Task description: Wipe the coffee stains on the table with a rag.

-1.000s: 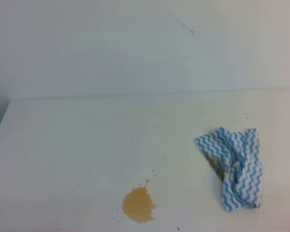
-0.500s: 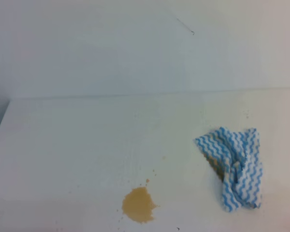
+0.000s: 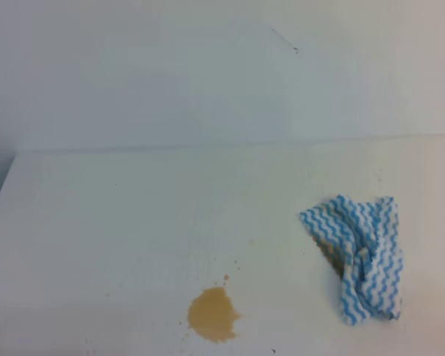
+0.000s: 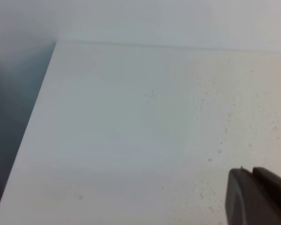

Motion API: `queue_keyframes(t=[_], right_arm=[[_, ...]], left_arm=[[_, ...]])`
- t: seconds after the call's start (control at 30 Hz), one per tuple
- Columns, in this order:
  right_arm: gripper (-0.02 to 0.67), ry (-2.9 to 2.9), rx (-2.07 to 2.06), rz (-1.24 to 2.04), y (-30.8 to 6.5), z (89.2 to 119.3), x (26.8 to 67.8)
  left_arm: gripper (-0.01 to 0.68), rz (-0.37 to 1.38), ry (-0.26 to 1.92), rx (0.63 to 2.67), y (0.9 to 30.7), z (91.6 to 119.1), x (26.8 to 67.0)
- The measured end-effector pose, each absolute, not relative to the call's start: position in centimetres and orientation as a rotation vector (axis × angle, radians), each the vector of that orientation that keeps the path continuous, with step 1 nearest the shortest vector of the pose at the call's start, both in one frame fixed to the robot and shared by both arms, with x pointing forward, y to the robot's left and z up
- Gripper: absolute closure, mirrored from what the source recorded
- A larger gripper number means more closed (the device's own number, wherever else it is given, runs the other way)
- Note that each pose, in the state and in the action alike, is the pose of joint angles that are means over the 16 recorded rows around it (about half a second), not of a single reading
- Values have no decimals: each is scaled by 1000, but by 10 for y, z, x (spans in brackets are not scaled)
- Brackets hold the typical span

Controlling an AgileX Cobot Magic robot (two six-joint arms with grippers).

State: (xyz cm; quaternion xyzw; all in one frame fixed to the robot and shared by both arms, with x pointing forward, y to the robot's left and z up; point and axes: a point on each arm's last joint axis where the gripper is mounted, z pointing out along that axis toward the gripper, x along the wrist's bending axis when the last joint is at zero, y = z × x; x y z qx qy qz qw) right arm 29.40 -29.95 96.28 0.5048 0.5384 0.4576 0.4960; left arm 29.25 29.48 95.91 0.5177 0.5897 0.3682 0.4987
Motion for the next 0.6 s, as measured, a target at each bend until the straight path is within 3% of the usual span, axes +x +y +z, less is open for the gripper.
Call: queue_keyframes(t=[0.6], right_arm=[[653,927,887,1374,-297,1007,287]], left_arm=[[677,892,1426,1254,295,959,293]])
